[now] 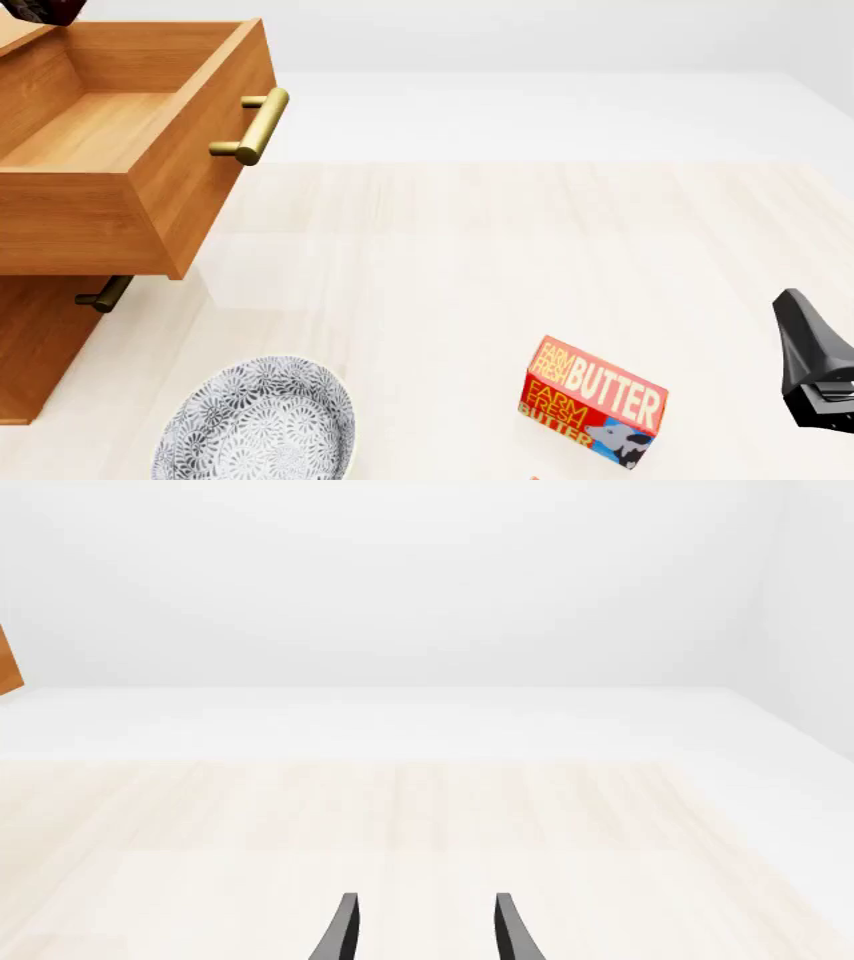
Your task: Put the chocolate pudding in the top drawer of the cabinet and close it.
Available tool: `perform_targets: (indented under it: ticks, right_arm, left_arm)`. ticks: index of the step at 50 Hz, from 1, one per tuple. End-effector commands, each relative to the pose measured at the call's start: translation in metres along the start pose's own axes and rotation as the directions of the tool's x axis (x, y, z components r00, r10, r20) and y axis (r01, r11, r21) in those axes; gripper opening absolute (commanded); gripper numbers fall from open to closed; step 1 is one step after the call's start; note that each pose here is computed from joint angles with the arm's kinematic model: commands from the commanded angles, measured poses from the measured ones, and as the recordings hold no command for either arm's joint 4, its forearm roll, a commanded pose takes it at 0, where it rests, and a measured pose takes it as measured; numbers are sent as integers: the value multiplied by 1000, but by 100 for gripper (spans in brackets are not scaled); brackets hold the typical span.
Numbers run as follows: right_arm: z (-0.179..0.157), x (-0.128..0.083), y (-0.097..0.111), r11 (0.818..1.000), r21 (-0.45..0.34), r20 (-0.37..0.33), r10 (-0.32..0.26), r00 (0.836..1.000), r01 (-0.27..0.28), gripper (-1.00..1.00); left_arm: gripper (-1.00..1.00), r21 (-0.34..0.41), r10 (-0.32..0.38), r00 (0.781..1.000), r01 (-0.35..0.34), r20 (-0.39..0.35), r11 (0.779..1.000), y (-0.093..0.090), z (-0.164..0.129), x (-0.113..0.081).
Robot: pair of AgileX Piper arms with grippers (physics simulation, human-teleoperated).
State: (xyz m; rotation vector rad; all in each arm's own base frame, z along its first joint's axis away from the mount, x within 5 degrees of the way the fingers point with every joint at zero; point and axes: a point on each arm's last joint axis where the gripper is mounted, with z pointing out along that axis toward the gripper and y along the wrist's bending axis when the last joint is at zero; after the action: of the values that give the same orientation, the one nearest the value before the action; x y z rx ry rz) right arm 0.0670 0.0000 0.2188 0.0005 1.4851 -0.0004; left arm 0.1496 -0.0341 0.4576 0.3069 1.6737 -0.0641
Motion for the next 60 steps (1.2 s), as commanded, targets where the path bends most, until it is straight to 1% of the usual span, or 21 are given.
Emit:
perform_targets:
  ticks: [1, 8, 19, 23, 29, 34, 40, 42, 48, 60]
  right_arm:
    - [0, 0, 0, 1000, 0, 0, 0, 1000, 0, 100]
    - [0, 0, 0, 1000, 0, 0, 0, 1000, 0, 100]
    - [0, 0, 0, 1000, 0, 0, 0, 1000, 0, 100]
    - [0, 0, 0, 1000, 0, 0, 0, 1000, 0, 100]
    - [0, 0, 0, 1000, 0, 0, 0, 1000, 0, 100]
    - [0, 0, 0, 1000, 0, 0, 0, 1000, 0, 100]
    - [0, 0, 0, 1000, 0, 0, 0, 1000, 0, 100]
    - [0, 0, 0, 1000, 0, 0, 0, 1000, 0, 100]
    - [0, 0, 0, 1000, 0, 0, 0, 1000, 0, 100]
    - [0, 0, 0, 1000, 0, 0, 0, 1000, 0, 100]
  left_arm:
    - [-100, -36, 0, 999, -2, -47, 999, 6, -5, 5]
    - [-100, -67, -5, 997, -1, -77, 998, 10, -7, 8]
    - [-100, -81, -10, 993, 0, -121, 997, 13, 1, 15]
    - [-100, -77, -10, 991, -1, -131, 997, 13, 6, 16]
    - [-100, -70, -16, 986, 4, -163, 998, 13, 16, 23]
    - [-100, -73, -19, 982, 6, -186, 997, 14, 22, 24]
    - [-100, -79, -25, 980, 10, -195, 997, 15, 27, 27]
    - [-100, -83, -27, 979, 10, -200, 996, 16, 29, 31]
    - [-100, -106, -36, 979, 15, -199, 994, 20, 29, 32]
    - [-100, -117, -46, 976, 22, -212, 993, 22, 36, 38]
